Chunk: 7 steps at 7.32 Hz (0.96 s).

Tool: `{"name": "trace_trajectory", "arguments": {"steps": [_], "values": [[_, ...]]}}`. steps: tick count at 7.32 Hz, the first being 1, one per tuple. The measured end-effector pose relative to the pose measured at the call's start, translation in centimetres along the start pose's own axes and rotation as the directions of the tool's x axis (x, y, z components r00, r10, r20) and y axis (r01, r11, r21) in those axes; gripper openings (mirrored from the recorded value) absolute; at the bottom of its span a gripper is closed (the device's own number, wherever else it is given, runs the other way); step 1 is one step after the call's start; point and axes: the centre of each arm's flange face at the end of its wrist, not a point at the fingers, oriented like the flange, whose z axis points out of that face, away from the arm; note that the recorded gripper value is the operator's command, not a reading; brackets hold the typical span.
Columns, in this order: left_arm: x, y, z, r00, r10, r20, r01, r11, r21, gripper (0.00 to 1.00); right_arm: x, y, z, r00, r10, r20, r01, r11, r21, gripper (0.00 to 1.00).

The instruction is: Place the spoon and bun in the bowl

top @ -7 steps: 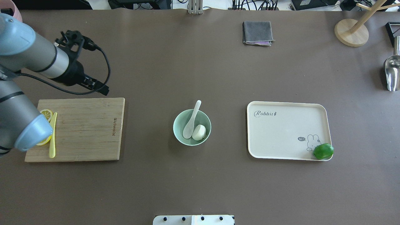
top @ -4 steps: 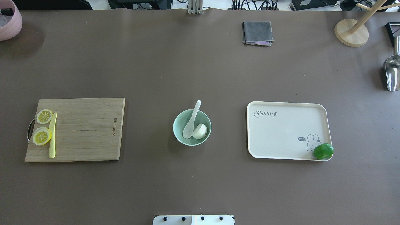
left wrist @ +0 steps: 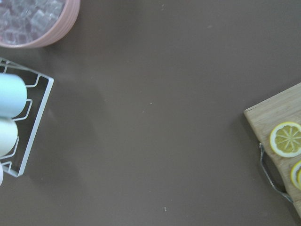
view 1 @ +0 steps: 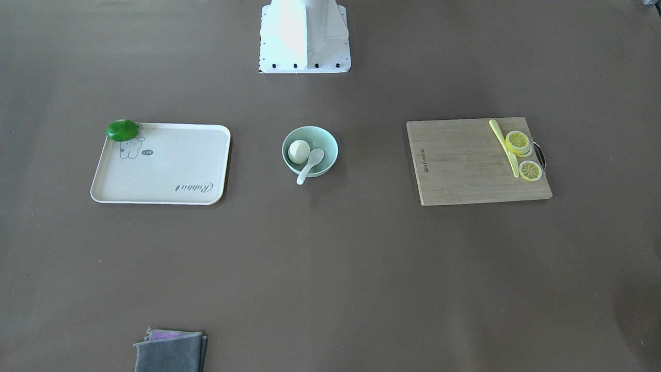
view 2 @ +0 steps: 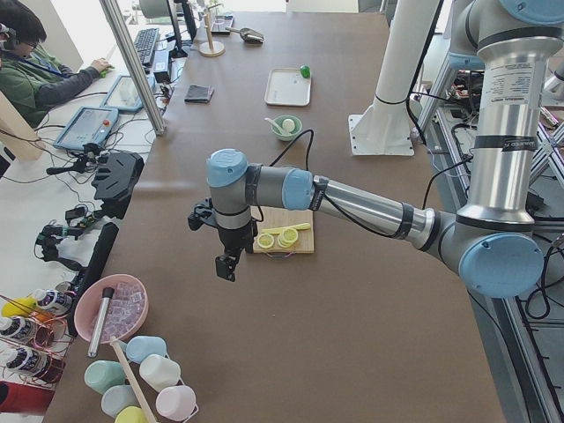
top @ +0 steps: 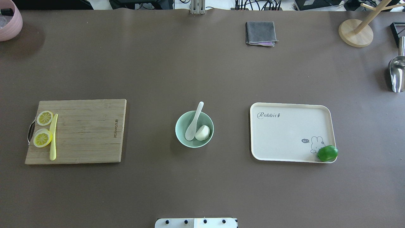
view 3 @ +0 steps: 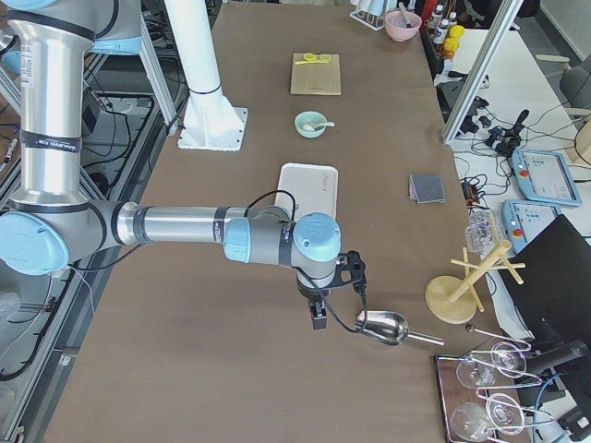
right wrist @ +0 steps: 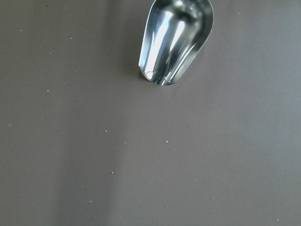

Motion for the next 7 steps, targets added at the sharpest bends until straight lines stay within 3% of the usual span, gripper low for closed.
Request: {"name": "trace_trajectory", "arguments": {"steps": [3, 5, 7], "values": [[-1.1, 3.7, 2.5, 0.997, -0.056, -0.051, 0.055, 0.998, -0.008, 0.98, -1.8, -0.8, 0.6, 0.999, 0.051, -0.004, -0.051, 0.999, -0.015, 1.0], [-0.5, 4.2, 2.7, 0.99, -0.101, -0.101, 0.103, 0.995, 0.015, 0.98, -2.1, -0.9, 1.0, 0.999, 0.042, -0.003, -0.042, 0.999, -0.021, 1.0], [-0.2, 4.0, 2.1, 0.99, -0.1, -0.097, 0.104, 0.994, 0.029, 0.98, -2.3, -0.9, 1.2, 0.999, 0.033, -0.001, -0.033, 0.999, -0.025, 1.0]]}}
